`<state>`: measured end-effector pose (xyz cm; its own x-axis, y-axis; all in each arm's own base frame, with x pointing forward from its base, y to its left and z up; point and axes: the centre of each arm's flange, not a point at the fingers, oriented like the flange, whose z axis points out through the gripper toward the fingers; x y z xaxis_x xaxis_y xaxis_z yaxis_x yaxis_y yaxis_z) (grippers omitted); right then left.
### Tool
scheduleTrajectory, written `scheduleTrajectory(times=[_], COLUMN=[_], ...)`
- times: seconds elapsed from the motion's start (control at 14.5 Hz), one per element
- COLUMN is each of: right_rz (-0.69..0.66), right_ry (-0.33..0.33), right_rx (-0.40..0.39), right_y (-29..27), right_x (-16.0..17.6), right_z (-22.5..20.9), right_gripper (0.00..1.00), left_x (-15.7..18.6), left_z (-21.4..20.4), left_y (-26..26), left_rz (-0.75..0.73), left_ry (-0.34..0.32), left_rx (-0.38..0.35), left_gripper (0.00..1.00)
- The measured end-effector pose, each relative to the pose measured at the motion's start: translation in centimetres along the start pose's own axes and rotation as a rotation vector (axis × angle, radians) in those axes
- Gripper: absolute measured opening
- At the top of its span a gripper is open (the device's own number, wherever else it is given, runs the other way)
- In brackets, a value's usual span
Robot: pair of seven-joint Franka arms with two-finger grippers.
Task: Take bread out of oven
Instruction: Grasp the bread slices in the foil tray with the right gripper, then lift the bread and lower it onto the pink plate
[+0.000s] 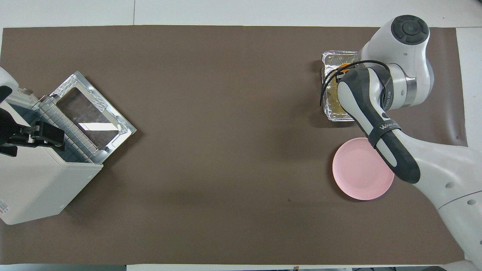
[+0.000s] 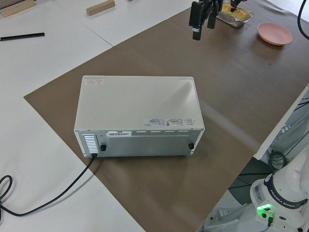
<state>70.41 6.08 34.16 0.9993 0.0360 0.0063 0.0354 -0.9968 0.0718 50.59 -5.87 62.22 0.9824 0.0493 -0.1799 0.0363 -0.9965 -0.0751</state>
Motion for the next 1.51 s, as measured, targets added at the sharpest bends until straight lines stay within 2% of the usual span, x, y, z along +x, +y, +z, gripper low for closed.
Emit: scheduleTrajectory(times=[0.34, 0.48, 0.69, 0.89, 1.1, 1.24, 1.51], right_rz=[0.011, 0.015, 0.025, 0.019, 0.015, 0.007, -0.008], right_ry=[-0.066, -0.085, -0.106, -0.079, -0.04, -0.011, 0.041], right_rx=[-0.011, -0.015, 0.009, 0.031, 0.034, 0.034, 0.039], right_y=[0.9, 1.5, 2.8, 4.8, 4.6, 4.1, 3.1], right_x=[-2.4, -4.8, -10.2, -16.9, -22.5, -24.6, -26.5], right_z=[-7.3, -10.8, -12.8, -12.2, -9.9, -8.2, -4.0], right_gripper=[0.09, 0.09, 0.09, 0.09, 0.09, 0.09, 0.09], left_x=[0.0, 0.0, 0.0, 0.0, 0.0, 0.0, 0.0], left_z=[0.0, 0.0, 0.0, 0.0, 0.0, 0.0, 0.0], left_y=[0.0, 0.0, 0.0, 0.0, 0.0, 0.0, 0.0], left_rz=[0.0, 0.0, 0.0, 0.0, 0.0, 0.0, 0.0], left_ry=[0.0, 0.0, 0.0, 0.0, 0.0, 0.0, 0.0], left_rx=[0.0, 0.0, 0.0, 0.0, 0.0, 0.0, 0.0], left_gripper=[1.0, 1.0, 1.0, 1.0, 1.0, 1.0, 1.0])
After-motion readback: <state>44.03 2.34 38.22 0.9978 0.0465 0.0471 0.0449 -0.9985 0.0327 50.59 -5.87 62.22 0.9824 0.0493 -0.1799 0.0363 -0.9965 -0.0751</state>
